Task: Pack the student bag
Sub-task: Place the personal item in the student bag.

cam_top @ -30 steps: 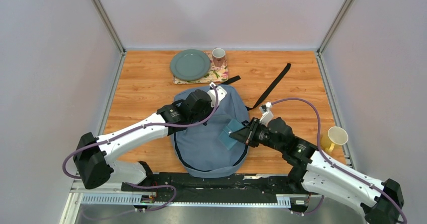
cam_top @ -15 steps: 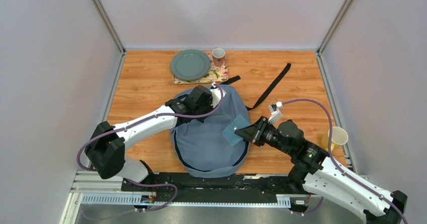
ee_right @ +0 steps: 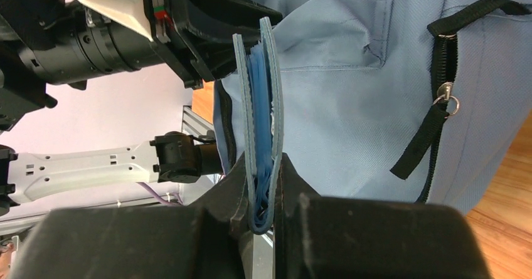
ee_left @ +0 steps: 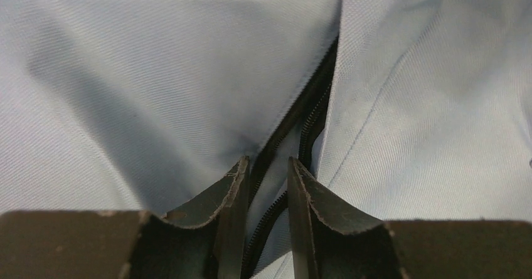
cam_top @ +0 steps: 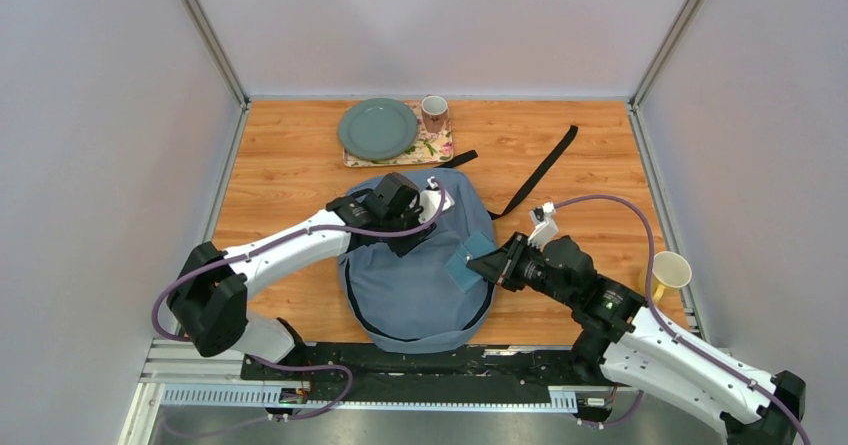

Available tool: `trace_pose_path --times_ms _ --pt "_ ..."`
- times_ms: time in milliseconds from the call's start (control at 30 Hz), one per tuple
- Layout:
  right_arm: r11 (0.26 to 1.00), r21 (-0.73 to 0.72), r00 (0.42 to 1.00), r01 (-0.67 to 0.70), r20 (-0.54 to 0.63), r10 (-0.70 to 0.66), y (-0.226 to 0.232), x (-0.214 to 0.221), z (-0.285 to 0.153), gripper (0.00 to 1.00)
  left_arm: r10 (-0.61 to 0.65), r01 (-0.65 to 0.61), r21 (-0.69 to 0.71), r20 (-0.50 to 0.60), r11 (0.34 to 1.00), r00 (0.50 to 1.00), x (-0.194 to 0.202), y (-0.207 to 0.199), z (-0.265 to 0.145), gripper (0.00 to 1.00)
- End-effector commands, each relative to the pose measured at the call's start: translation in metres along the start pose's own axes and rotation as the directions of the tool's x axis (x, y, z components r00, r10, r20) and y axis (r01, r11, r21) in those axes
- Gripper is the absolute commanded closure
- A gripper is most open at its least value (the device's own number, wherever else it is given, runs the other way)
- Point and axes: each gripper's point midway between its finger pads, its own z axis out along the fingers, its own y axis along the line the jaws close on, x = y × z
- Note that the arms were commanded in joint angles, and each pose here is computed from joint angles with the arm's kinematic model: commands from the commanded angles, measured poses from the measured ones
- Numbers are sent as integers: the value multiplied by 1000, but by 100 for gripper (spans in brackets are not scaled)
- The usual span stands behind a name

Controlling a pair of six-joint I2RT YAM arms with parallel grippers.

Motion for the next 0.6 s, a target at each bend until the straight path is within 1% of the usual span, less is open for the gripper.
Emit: trace_pose_path --times_ms 0,167,200,233,300,367,400,433,533,567 --pt "998 -62 998 29 58 -26 28 -19 -4 100 62 -60 53 -25 997 998 18 -22 0 62" --pt "998 -62 998 29 55 -26 28 -18 -3 100 69 -69 8 -89 998 994 36 -25 17 62" --pt "998 -63 998 29 54 -26 28 -18 -3 100 65 -69 -36 -101 997 993 38 -20 20 62" --pt "998 -61 998 31 53 -27 26 -17 -3 100 71 -78 -58 -112 995 991 40 -18 22 59" --pt "998 -61 998 26 54 -23 26 -17 -4 100 67 -85 -131 -137 988 988 45 -7 28 59" --pt "998 -60 998 26 55 -23 25 -17 -5 100 72 -95 -168 -142 981 987 47 -3 32 60" --pt "998 -57 998 27 57 -24 25 -17 -5 100 62 -89 -207 -131 974 989 47 3 33 64" --pt "998 -55 998 29 58 -26 24 -18 -6 100 56 -82 -225 -122 971 991 47 5 34 73" --pt "998 -47 998 30 63 -27 23 -18 -6 100 48 -67 -271 -76 960 996 41 12 35 87" --pt "998 -46 998 31 64 -28 22 -19 -7 100 47 -62 -281 -58 958 997 38 13 33 89"
